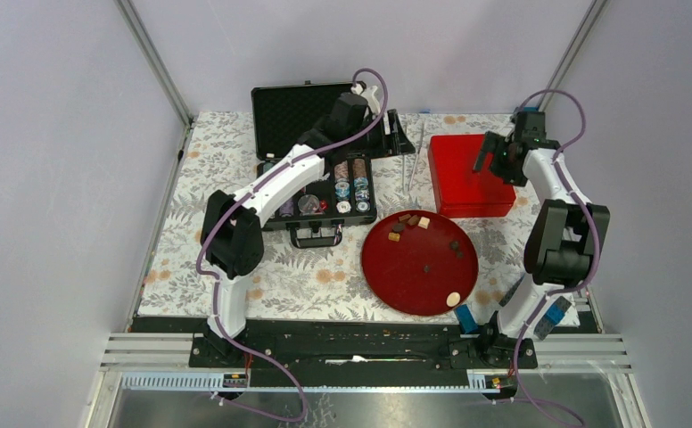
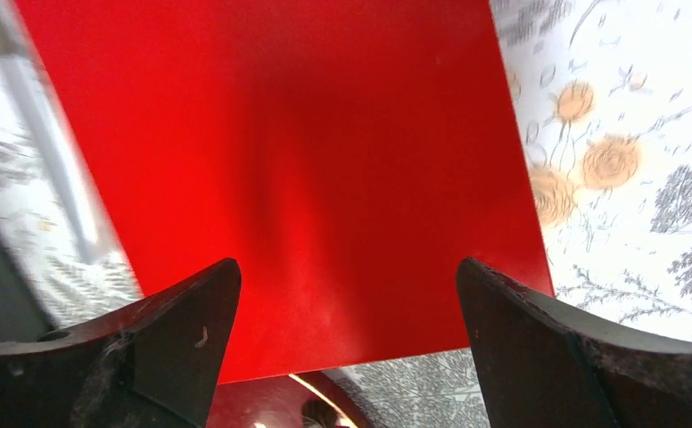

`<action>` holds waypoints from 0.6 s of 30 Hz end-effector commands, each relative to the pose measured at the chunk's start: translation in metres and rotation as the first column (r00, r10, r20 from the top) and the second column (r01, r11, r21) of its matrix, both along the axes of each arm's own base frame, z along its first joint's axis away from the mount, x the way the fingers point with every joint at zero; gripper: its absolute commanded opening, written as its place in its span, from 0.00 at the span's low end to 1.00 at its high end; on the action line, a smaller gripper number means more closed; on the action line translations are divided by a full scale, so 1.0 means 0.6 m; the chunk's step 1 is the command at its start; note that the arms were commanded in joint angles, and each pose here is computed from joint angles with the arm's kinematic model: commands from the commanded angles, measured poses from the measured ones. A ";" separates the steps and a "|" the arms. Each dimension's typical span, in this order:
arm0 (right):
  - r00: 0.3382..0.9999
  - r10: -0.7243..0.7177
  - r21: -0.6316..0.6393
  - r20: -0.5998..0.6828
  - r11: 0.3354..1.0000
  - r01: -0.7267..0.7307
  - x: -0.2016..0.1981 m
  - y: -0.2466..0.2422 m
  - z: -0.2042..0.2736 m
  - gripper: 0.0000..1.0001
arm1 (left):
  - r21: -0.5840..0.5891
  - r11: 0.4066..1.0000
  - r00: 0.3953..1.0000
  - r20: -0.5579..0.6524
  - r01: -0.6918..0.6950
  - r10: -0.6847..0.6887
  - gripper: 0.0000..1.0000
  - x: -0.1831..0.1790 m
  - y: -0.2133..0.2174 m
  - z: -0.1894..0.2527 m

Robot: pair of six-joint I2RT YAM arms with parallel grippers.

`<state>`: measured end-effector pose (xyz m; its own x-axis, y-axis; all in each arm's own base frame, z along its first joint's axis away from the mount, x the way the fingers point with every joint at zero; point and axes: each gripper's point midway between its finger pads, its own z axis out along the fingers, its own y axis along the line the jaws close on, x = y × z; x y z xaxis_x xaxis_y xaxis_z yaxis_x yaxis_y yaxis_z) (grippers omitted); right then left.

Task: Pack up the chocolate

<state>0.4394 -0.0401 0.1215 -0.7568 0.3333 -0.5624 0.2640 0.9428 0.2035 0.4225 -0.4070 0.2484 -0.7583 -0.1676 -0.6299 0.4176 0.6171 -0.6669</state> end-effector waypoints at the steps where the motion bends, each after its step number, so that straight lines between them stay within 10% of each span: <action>1: 0.978 -0.026 -0.114 -0.209 0.994 0.002 -0.063 -0.023 -0.080 0.98 | 0.007 1.000 1.000 0.014 0.022 -0.022 0.67 -0.022 0.004 0.004; 18: 0.993 0.111 -0.076 0.038 0.991 -0.108 0.005 0.081 0.089 1.00 | 0.032 0.999 1.000 0.012 0.012 -0.012 0.68 -0.034 0.019 0.002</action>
